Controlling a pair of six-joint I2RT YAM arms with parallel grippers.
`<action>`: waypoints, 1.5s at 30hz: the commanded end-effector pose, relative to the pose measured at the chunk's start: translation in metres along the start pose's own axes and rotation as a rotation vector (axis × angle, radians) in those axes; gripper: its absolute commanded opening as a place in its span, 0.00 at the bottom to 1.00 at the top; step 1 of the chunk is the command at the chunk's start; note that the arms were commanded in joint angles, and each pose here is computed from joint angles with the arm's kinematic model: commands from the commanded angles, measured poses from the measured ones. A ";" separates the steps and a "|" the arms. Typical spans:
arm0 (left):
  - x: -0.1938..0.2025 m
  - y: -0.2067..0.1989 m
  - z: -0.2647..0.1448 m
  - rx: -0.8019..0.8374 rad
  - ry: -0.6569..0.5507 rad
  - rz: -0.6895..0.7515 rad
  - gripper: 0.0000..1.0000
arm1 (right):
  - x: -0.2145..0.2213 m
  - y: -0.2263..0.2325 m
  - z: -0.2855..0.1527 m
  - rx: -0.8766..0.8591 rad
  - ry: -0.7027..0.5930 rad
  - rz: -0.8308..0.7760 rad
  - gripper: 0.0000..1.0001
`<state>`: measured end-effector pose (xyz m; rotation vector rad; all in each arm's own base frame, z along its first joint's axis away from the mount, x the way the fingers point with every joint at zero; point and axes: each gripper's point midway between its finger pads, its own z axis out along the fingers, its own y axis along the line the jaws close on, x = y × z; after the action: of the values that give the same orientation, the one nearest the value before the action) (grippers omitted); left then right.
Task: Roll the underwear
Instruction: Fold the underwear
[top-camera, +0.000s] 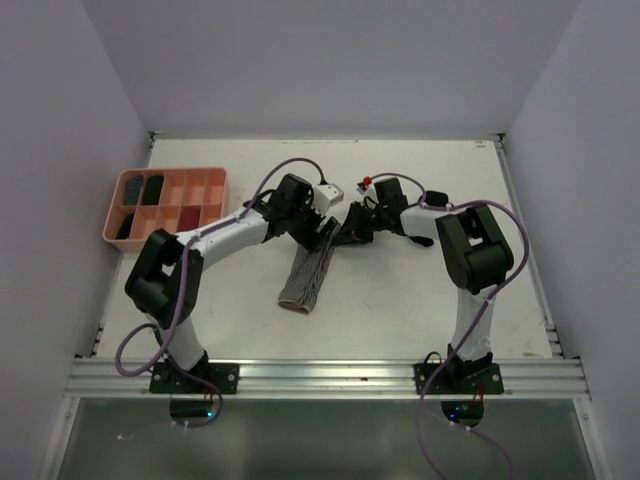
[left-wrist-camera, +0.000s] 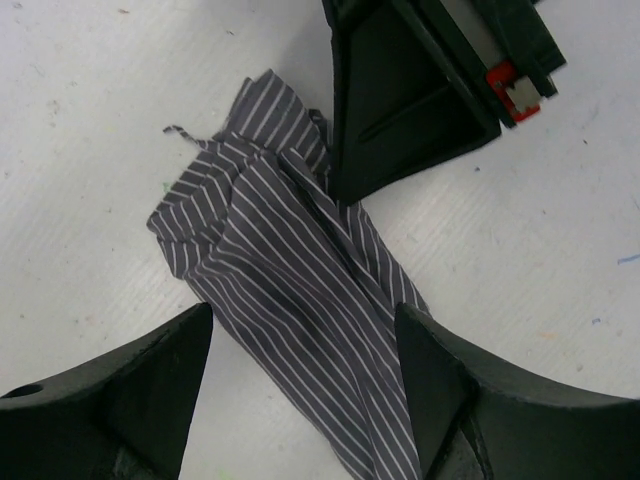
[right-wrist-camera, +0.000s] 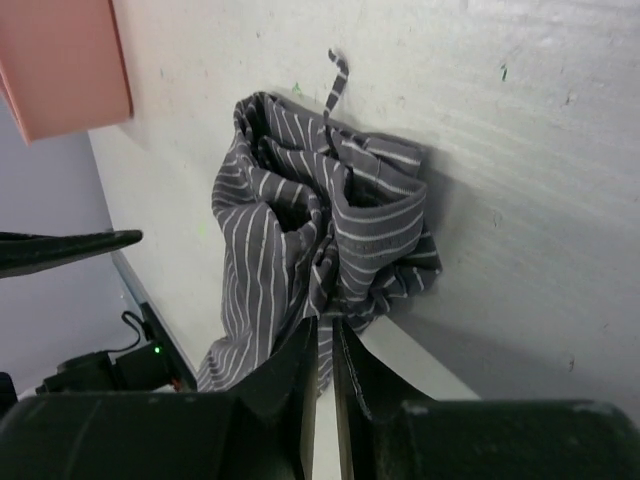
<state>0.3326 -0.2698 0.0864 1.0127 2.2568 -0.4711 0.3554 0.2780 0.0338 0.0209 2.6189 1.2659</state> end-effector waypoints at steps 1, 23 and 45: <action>-0.031 0.013 0.015 -0.056 -0.064 -0.032 0.77 | -0.022 0.004 0.005 -0.008 -0.078 -0.005 0.15; -0.021 0.005 0.060 0.028 0.014 -0.071 0.27 | -0.017 -0.020 0.020 0.040 -0.052 0.032 0.14; -0.020 -0.018 0.069 0.162 0.001 -0.069 0.00 | -0.014 -0.013 0.017 0.012 -0.030 0.032 0.15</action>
<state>0.3538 -0.3130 0.0456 1.0030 2.3374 -0.6238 0.3693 0.2816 0.0194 0.0811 2.6099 1.2623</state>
